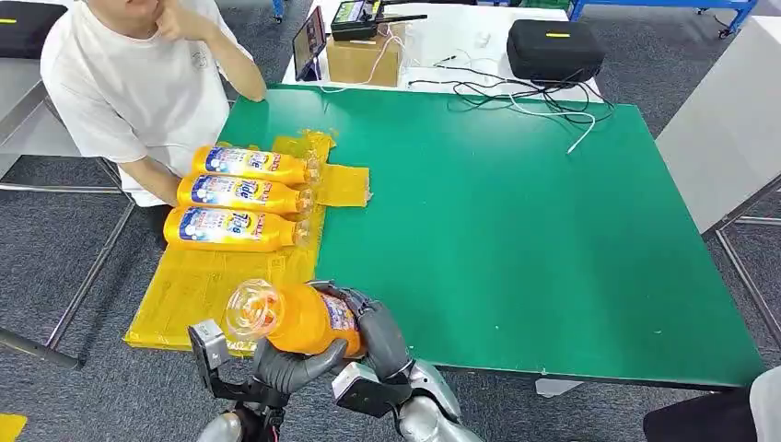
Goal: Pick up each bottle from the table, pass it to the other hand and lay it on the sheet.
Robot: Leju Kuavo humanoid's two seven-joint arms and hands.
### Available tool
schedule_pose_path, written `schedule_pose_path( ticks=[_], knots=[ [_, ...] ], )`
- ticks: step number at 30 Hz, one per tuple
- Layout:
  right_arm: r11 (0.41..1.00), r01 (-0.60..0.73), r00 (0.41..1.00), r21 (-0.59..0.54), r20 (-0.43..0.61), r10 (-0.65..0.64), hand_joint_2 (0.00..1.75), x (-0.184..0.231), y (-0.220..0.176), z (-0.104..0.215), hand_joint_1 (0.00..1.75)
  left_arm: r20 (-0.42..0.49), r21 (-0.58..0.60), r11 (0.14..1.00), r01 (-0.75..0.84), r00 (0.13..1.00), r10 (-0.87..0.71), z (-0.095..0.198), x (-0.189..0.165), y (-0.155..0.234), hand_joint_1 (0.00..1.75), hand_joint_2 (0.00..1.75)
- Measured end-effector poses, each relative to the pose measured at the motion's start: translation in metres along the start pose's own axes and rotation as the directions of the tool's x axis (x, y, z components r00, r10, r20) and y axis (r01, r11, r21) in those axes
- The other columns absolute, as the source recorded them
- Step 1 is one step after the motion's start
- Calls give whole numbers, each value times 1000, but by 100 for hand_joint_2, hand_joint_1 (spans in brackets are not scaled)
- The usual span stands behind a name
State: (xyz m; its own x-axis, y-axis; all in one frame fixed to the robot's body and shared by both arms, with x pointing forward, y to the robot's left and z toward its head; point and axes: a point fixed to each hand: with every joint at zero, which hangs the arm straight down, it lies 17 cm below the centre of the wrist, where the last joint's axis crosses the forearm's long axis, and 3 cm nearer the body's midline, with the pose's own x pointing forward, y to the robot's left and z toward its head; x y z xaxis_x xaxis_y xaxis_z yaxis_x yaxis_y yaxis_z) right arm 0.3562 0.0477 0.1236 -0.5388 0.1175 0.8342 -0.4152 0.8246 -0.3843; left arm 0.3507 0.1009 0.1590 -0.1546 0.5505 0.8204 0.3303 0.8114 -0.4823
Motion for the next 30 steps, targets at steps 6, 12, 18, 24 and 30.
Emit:
schedule_pose_path(
  ticks=[6, 12, 18, 24, 30],
  knots=[
    [1000, 15, 1000, 10, 2, -15, 0, 1, 2, -1, 0, 4, -6, 1000, -20, 1000, 20, 0, 2, 0, 175, 175],
    [996, 71, 997, -58, 9, -70, 0, 6, -10, 1, 0, 4, -7, 999, -40, 999, 40, -3, 7, -3, 175, 175],
    [971, 72, 997, -227, 23, -69, 0, 13, -42, 7, 0, 0, 90, 988, 128, 992, -129, -20, 7, 8, 175, 175],
    [923, 44, 999, -383, 42, -30, 0, 28, -78, 15, 0, 24, 149, 938, 312, 947, -319, -29, 13, 22, 175, 175],
    [850, 89, 996, -520, 34, -83, 0, 29, -116, 31, 0, -92, 276, 914, 296, 955, -282, -35, 6, 70, 175, 175]
  ],
)
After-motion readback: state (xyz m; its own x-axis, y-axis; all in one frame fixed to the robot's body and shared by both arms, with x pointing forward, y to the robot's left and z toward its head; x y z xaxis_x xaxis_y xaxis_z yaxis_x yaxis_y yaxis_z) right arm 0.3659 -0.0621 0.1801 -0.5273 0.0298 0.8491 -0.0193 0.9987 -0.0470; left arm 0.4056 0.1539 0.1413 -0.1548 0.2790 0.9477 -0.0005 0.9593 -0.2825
